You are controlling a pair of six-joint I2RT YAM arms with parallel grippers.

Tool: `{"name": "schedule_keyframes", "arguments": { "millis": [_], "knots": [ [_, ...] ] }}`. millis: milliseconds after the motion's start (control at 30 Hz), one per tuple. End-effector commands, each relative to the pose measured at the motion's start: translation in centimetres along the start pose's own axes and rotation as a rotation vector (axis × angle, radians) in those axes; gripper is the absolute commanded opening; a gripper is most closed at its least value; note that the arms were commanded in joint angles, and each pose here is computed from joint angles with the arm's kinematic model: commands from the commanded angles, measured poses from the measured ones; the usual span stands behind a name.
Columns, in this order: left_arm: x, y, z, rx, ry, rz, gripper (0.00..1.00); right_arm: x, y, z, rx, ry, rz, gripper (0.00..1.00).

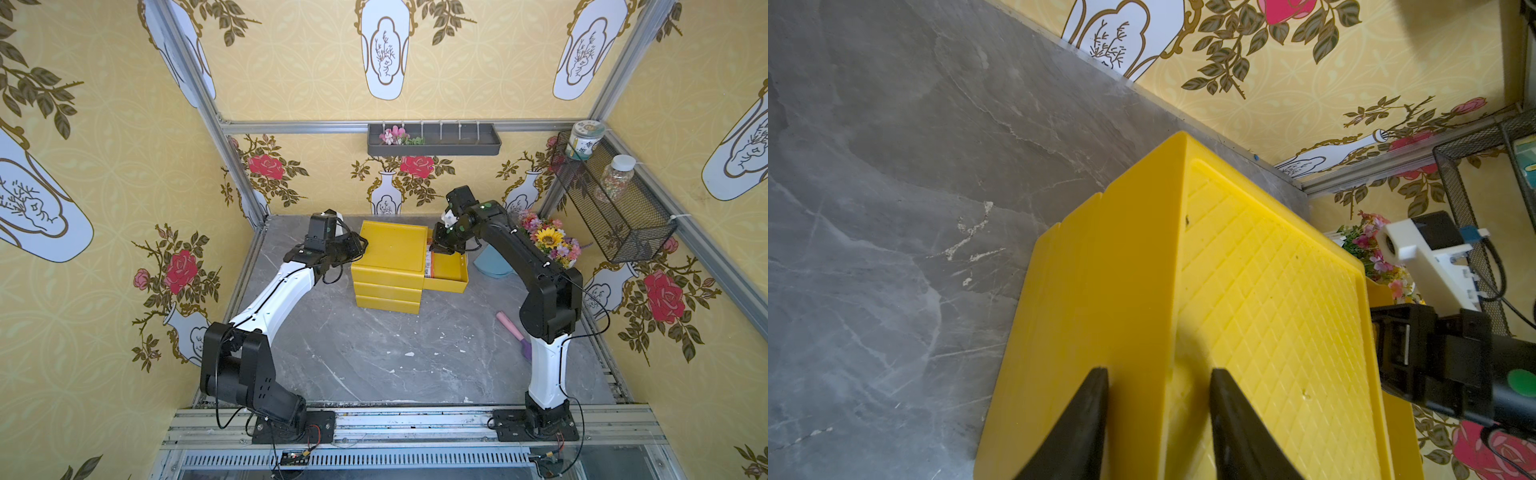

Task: Take the seed bags out of the drawer
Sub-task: Pick up the seed packet from the drawer, then place the seed packet at the center of the board.

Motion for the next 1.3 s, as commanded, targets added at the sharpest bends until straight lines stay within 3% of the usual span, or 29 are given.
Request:
{"name": "schedule_keyframes", "arguments": {
  "millis": [0,200,500,967,1267],
  "knots": [
    [2.8,-0.6,1.6,-0.077,0.031,0.140,0.44,-0.3,0.1,0.8,-0.056,0.004,-0.009,0.12],
    [2.7,-0.7,1.6,-0.079,0.033,0.140,0.44,-0.4,1.2,0.4,-0.041,0.006,-0.024,0.00],
    [2.3,-0.8,1.4,-0.074,0.033,0.136,0.44,-1.1,5.4,-1.2,-0.006,0.023,-0.092,0.00],
    [2.4,-0.8,1.5,-0.083,0.034,0.145,0.44,-2.3,12.7,-2.4,-0.061,0.035,-0.212,0.00],
    [2.3,-0.8,1.4,-0.082,0.033,0.146,0.44,-2.5,14.3,-3.9,-0.074,0.002,-0.235,0.00]
  ]
}}
Point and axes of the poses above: each gripper's point midway between its finger pads, its own y axis back along the fingers, its own z axis along the line the jaws close on, x = y × z, the point moved 7 cm from there along y, back along the fingers, and after that the axes turned 5 degrees about -y, right-handed, at the moved point
